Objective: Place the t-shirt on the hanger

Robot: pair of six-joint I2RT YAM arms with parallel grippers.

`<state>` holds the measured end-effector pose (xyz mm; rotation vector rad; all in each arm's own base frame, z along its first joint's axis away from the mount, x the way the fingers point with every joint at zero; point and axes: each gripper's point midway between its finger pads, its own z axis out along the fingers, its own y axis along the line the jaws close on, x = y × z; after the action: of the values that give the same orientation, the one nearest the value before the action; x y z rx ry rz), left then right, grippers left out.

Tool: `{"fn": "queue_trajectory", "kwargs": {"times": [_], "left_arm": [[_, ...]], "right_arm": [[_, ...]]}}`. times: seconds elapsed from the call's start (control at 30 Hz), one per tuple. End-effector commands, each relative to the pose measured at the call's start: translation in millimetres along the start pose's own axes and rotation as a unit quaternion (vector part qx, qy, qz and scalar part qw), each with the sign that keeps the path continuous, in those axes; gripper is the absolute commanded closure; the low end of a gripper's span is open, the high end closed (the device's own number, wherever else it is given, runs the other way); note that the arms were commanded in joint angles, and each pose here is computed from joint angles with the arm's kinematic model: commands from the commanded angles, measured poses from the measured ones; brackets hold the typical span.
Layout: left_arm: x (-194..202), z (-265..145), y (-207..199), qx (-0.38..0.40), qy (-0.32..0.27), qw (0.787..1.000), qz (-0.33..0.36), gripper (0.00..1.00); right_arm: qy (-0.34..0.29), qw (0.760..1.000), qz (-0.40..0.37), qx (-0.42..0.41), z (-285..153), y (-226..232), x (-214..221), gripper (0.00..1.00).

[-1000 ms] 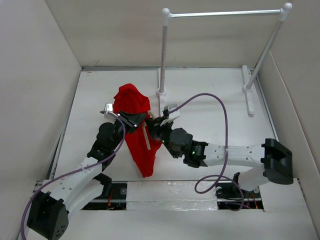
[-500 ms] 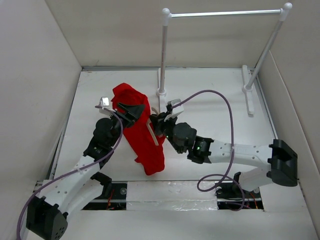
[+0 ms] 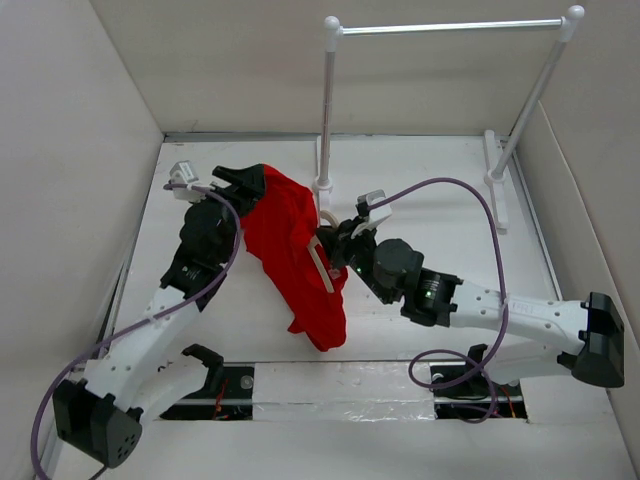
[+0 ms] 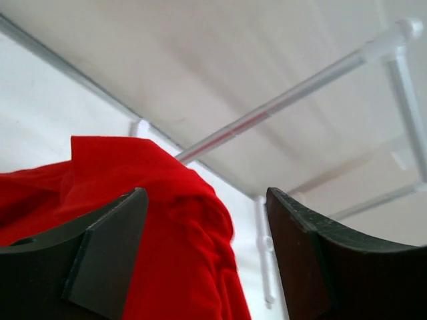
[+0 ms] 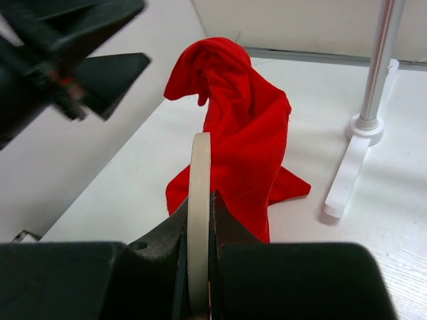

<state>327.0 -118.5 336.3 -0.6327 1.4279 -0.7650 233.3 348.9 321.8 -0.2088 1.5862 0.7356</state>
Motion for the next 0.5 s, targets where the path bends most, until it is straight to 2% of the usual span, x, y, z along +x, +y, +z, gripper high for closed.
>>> {"fn": "queue_trajectory", "kwargs": {"times": [0.0, 0.1, 0.23, 0.33, 0.47], "left_arm": [[-6.1, 18.1, -2.4, -0.020, -0.014, 0.999, 0.022, 0.34], [-1.3, 14.4, -3.2, -0.019, 0.000, 1.000, 0.000, 0.41], [3.7, -15.5, 27.8, -0.020, -0.021, 0.998, -0.054, 0.42], [3.6, -20.8, 44.4, -0.048, -0.029, 0.997, -0.048, 0.42], [6.1, -15.9, 44.5, -0.055, -0.022, 0.998, -0.033, 0.47]], "right_arm": [[-0.027, 0.999, 0.029, -0.017, -7.0, 5.1, -24.1, 1.00], [-0.028, 0.999, 0.035, -0.019, -13.3, 4.4, -23.8, 1.00], [-0.026, 0.999, 0.032, -0.016, -14.6, 2.0, -22.4, 1.00], [-0.023, 0.999, 0.030, -0.024, -13.1, 5.7, -20.6, 1.00], [-0.026, 0.999, 0.036, -0.025, -12.0, 7.5, -22.8, 1.00]]}}
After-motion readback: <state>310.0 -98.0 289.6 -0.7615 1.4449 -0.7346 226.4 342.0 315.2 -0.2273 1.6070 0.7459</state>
